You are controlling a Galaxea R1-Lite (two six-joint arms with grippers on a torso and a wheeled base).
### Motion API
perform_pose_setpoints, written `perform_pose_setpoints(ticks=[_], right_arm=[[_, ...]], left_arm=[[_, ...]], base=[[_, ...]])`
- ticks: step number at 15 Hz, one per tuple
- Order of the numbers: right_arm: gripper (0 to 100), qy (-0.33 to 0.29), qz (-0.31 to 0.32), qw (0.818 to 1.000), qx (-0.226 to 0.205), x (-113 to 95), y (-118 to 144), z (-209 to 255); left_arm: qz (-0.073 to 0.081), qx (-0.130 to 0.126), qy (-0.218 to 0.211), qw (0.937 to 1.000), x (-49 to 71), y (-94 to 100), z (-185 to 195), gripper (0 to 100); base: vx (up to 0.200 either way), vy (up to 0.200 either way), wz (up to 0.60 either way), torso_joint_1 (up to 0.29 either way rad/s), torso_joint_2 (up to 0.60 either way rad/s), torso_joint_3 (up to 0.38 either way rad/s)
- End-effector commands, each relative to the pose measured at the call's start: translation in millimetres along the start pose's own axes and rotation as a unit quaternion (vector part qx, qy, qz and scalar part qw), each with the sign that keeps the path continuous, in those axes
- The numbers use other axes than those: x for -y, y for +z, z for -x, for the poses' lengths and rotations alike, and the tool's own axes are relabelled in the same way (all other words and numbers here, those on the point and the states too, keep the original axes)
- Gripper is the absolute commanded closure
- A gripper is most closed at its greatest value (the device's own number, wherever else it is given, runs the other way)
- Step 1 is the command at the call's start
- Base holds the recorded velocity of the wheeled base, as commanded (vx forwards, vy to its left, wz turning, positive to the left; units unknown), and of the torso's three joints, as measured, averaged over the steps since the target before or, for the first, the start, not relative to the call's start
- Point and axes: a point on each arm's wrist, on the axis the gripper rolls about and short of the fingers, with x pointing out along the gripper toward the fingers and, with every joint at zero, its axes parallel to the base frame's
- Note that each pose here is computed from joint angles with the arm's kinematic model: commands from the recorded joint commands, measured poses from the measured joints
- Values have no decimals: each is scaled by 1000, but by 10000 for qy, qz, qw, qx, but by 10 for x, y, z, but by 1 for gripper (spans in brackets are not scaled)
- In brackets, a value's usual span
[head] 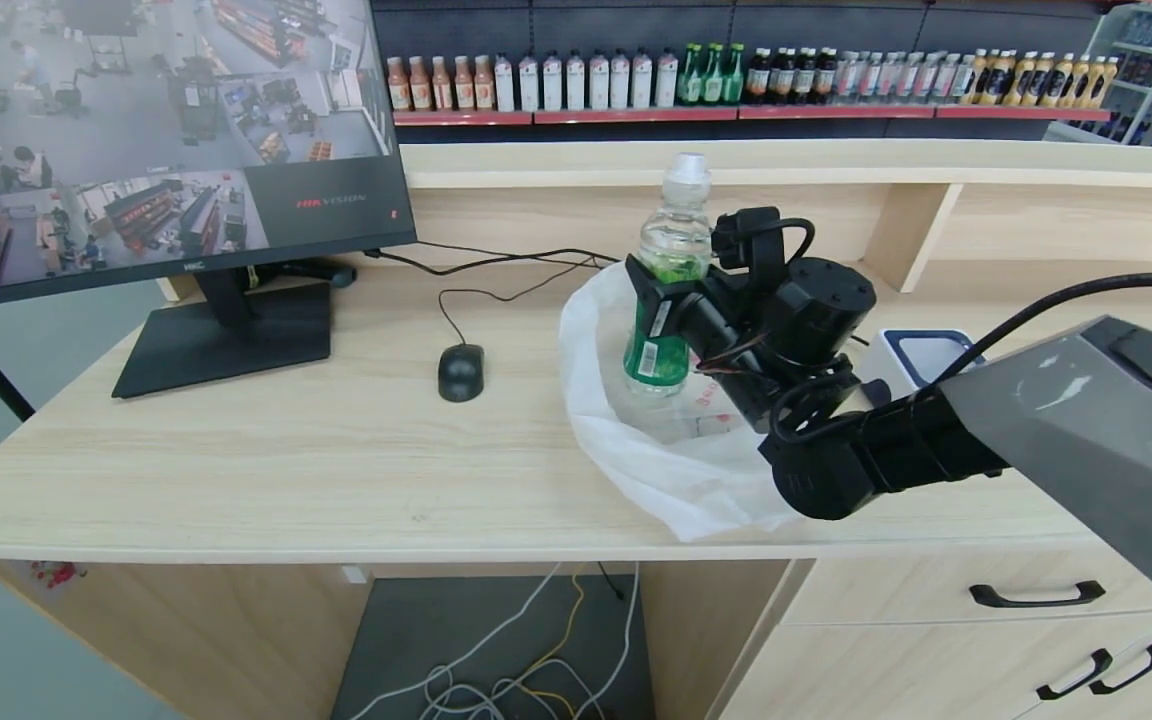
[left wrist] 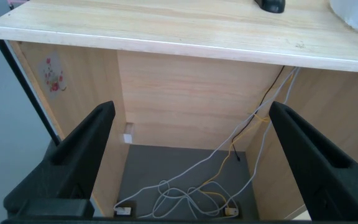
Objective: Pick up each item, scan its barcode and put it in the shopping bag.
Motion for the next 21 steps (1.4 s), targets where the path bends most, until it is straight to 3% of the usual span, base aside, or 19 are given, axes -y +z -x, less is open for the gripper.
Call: perform_pose_setpoints(ticks=[1, 17, 18, 21], right_arm=[[100, 8, 16, 10000, -85, -2, -85, 2], [100, 0, 35, 9995, -298, 9, -270, 82], [0, -1, 32, 9996, -268, 9, -247, 74], [0, -6, 13, 9999, -124, 4, -209, 78]], left_arm=[[4, 4, 8, 10000, 0, 2, 1, 0], [4, -3, 8, 10000, 0, -2, -1, 0], [4, 4, 1, 10000, 0, 2, 1, 0], [4, 4, 1, 10000, 0, 2, 1, 0]], base=[[0, 0, 0, 0, 0, 0], [0, 0, 0, 0, 0, 0], [0, 0, 0, 0, 0, 0], [0, 0, 0, 0, 0, 0]])
